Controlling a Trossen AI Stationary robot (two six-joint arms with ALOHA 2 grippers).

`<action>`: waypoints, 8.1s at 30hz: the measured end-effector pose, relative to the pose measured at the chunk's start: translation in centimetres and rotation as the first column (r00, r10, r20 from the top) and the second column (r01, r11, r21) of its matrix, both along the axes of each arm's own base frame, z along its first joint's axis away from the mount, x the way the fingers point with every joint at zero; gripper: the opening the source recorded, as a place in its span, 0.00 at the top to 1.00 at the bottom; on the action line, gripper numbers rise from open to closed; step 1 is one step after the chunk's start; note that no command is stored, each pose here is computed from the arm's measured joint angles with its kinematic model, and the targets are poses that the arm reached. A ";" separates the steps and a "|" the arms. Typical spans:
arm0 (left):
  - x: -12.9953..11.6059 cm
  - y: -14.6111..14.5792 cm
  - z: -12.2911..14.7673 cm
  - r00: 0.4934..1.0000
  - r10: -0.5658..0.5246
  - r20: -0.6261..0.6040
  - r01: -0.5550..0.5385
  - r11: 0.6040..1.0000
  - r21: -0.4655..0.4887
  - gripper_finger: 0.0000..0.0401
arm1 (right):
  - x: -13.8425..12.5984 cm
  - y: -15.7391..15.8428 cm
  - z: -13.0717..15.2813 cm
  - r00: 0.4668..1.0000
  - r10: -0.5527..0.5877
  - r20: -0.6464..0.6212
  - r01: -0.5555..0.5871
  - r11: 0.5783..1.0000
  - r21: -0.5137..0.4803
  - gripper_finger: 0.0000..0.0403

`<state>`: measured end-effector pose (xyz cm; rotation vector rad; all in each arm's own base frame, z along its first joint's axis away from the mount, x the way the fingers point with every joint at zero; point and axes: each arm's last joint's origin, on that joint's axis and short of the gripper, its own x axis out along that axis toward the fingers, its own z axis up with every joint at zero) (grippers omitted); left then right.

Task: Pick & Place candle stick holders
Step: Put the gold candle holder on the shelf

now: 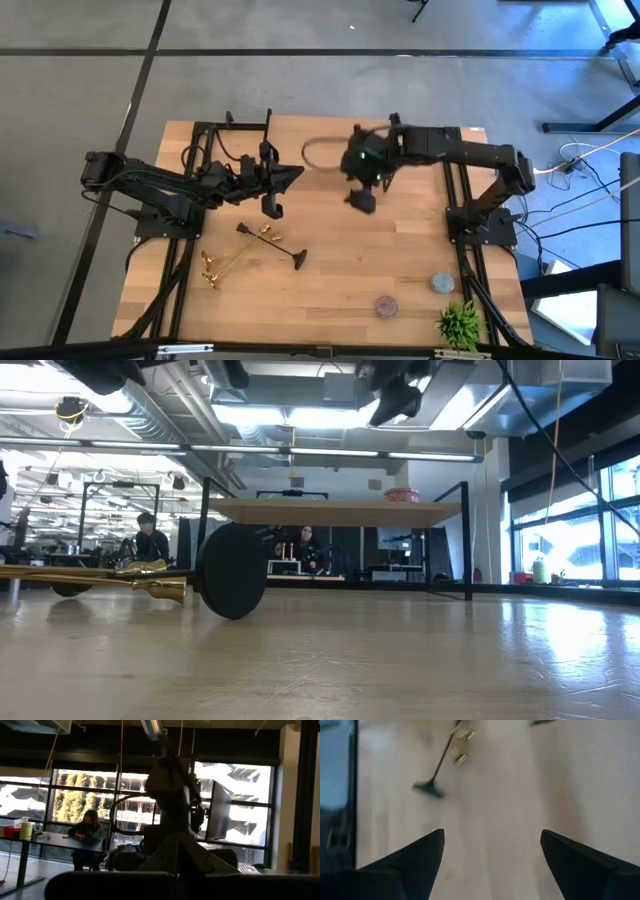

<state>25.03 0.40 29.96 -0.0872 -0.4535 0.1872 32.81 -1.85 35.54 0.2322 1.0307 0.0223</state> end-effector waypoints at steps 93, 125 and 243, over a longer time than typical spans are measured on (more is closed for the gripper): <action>-6.9 -12.2 -5.8 0.121 -0.164 -0.979 -0.613 0.764 -0.204 0.99 | -8.0 19.2 -16.0 0.926 0.250 0.284 -0.085 0.869 -0.487 0.20; -4.3 -13.8 -10.3 -0.144 -0.392 -0.909 -0.739 0.653 -0.165 0.99 | -13.5 18.6 -18.8 0.746 0.217 0.629 0.081 0.909 -0.409 0.20; -4.0 -15.9 -15.5 -0.248 -0.426 -0.870 -0.640 0.746 -0.183 0.98 | -12.3 17.7 -18.4 0.731 0.193 0.654 0.057 0.939 -0.340 0.20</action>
